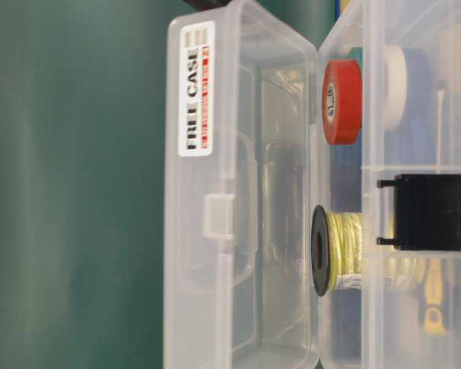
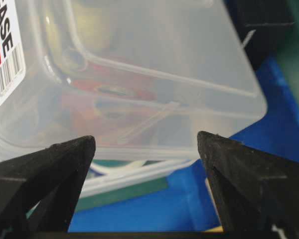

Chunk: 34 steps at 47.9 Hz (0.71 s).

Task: Open the tool box with both arms.
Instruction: 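Lift and swing the lid back away from the box with both grippers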

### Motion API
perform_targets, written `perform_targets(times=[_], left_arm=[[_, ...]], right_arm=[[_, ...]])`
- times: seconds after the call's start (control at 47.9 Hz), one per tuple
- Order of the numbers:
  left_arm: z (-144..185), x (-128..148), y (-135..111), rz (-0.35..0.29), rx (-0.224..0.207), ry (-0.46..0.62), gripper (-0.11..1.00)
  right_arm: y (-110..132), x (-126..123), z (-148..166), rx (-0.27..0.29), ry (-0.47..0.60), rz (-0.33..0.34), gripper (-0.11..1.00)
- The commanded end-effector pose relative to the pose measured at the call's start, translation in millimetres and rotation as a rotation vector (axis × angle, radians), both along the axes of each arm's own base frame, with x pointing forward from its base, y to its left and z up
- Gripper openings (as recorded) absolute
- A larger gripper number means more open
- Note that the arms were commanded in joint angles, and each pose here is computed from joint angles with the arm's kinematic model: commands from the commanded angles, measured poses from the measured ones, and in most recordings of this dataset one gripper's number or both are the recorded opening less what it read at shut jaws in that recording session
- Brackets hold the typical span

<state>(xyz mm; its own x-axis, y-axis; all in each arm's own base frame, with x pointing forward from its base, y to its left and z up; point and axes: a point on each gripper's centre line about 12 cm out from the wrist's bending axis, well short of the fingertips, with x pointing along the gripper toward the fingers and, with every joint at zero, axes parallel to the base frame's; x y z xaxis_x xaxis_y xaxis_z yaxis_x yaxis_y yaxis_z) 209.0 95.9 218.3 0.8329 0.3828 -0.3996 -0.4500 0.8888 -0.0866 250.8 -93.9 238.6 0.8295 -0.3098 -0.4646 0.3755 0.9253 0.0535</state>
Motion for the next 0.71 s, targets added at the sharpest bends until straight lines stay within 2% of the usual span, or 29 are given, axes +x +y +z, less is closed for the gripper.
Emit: perform_targets(times=[0.0, 0.355, 0.689], left_arm=[[33, 13, 10, 0.015, 0.055, -0.113, 0.89], [40, 8, 24, 0.075, 0.087, -0.159, 0.89], [44, -4, 45, 0.172, 0.114, -0.188, 0.89]], right_arm=[[-8, 15, 38, -0.041, -0.142, -0.013, 0.86], [-34, 5, 43, -0.067, -0.177, -0.108, 0.86], [-63, -10, 46, -0.084, -0.19, -0.224, 0.86]])
